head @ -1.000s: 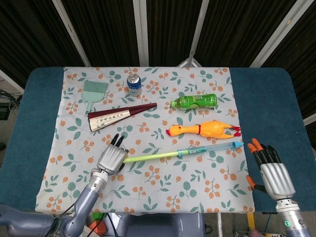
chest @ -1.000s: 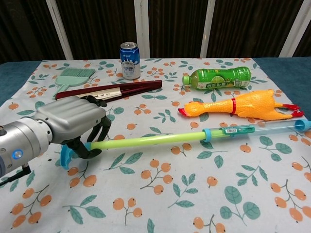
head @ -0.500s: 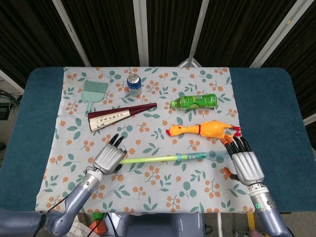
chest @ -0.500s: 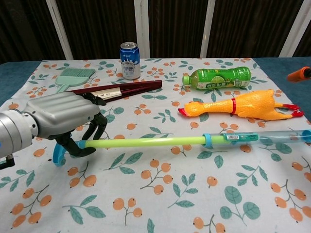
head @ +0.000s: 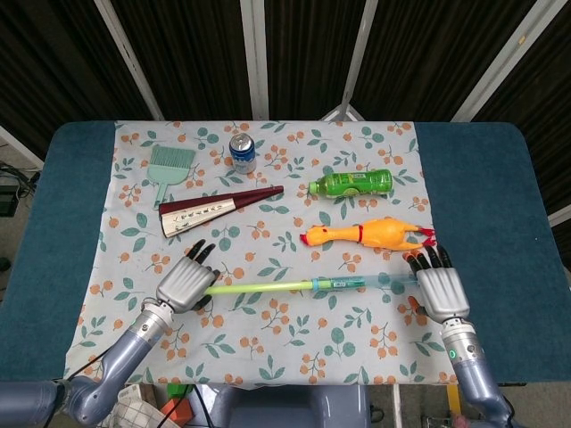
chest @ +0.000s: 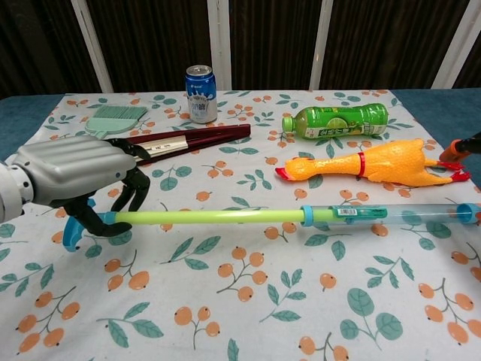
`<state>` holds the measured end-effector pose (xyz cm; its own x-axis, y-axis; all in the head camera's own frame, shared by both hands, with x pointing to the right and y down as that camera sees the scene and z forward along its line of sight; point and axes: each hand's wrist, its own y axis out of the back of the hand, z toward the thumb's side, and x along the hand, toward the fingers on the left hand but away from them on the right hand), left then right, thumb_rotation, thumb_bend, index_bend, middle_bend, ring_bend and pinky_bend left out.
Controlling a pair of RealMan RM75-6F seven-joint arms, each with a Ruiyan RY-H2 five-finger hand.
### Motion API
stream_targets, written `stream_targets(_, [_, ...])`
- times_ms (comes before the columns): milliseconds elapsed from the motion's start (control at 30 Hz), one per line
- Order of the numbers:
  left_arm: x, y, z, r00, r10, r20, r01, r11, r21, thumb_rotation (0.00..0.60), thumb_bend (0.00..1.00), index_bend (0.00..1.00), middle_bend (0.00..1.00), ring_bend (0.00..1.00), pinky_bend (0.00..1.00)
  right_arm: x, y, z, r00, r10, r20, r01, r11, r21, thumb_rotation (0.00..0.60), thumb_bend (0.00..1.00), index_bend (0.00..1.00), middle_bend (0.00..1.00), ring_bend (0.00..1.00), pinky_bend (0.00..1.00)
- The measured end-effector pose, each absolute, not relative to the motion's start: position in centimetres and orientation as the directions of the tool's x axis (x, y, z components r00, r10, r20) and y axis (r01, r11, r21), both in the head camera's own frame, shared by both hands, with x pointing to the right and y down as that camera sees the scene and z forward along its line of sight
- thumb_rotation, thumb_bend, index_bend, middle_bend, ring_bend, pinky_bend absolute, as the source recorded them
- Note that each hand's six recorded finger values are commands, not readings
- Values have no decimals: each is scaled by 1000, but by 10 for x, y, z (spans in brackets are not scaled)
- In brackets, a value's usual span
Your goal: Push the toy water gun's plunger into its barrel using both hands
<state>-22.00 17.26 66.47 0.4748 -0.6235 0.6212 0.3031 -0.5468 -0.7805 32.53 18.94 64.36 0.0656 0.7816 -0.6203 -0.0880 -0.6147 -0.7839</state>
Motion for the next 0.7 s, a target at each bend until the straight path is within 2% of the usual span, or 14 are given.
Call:
stream_targets(300, [-221, 171, 660, 481, -615, 625, 308, -550, -777, 600, 577, 606, 575, 69, 0, 344, 189, 665, 2, 769, -639, -111, -635, -764, 600, 337, 311, 311, 64, 0])
stream_targets(700, [-219, 167, 652, 486, -612, 624, 316, -543, -778, 600, 579, 606, 576, 68, 0, 338, 190, 676, 19, 759, -651, -85, -648, -757, 600, 337, 318, 317, 65, 0])
